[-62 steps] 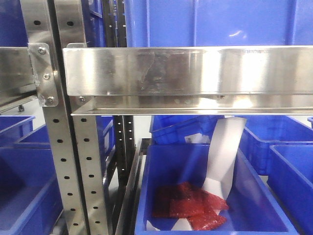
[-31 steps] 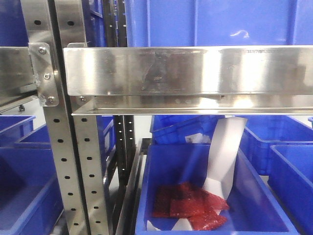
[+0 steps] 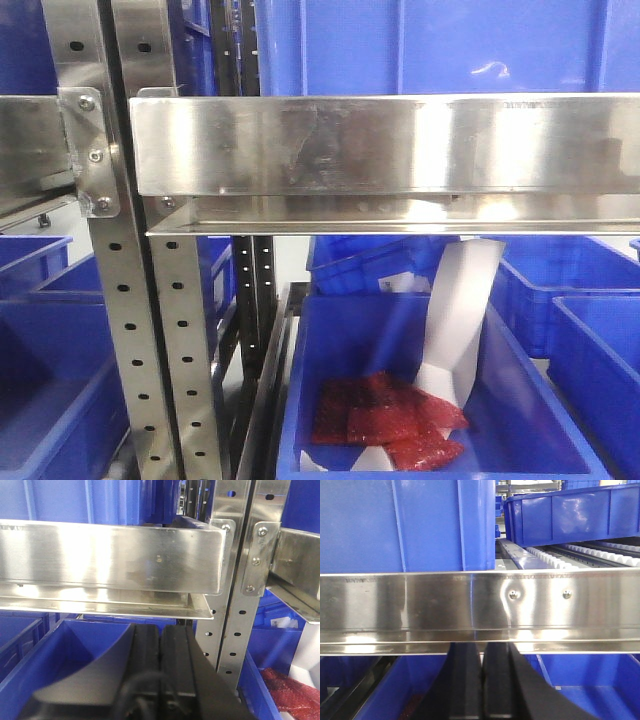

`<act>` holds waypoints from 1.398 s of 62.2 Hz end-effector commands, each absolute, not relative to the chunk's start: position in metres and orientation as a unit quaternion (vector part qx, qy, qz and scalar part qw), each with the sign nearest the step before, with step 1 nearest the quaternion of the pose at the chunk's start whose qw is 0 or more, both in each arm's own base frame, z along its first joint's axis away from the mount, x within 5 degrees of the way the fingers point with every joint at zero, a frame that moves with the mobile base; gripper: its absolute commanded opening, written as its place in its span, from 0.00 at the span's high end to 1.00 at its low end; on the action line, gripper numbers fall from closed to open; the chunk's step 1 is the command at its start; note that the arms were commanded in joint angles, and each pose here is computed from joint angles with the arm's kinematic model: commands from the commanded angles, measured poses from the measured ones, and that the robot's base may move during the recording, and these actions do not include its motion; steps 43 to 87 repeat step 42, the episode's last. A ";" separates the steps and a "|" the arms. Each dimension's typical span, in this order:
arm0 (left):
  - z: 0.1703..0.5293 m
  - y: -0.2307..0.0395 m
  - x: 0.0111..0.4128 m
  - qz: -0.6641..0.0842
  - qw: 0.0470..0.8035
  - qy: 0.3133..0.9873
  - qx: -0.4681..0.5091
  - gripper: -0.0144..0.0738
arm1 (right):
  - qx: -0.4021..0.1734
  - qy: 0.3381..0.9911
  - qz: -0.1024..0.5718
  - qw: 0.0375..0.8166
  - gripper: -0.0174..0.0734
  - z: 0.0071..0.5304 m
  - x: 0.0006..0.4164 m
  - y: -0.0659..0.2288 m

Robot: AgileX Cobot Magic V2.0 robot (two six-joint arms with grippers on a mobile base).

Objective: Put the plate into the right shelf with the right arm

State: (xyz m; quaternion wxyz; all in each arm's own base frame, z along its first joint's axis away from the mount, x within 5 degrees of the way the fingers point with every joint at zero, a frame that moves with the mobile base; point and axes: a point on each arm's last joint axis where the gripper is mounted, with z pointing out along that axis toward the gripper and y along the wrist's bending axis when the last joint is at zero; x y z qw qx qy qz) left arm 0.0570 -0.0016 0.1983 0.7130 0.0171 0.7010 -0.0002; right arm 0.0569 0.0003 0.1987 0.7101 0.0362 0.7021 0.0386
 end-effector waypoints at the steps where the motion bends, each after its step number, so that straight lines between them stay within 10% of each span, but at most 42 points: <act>1: 0.203 -0.001 0.056 -0.002 0.744 0.669 0.007 0.98 | 0.030 0.655 0.034 0.754 0.75 0.213 0.054 0.000; 87: 0.203 -0.001 0.056 -0.002 0.744 0.669 0.007 0.98 | 0.030 0.656 0.034 0.754 0.75 0.213 0.054 0.000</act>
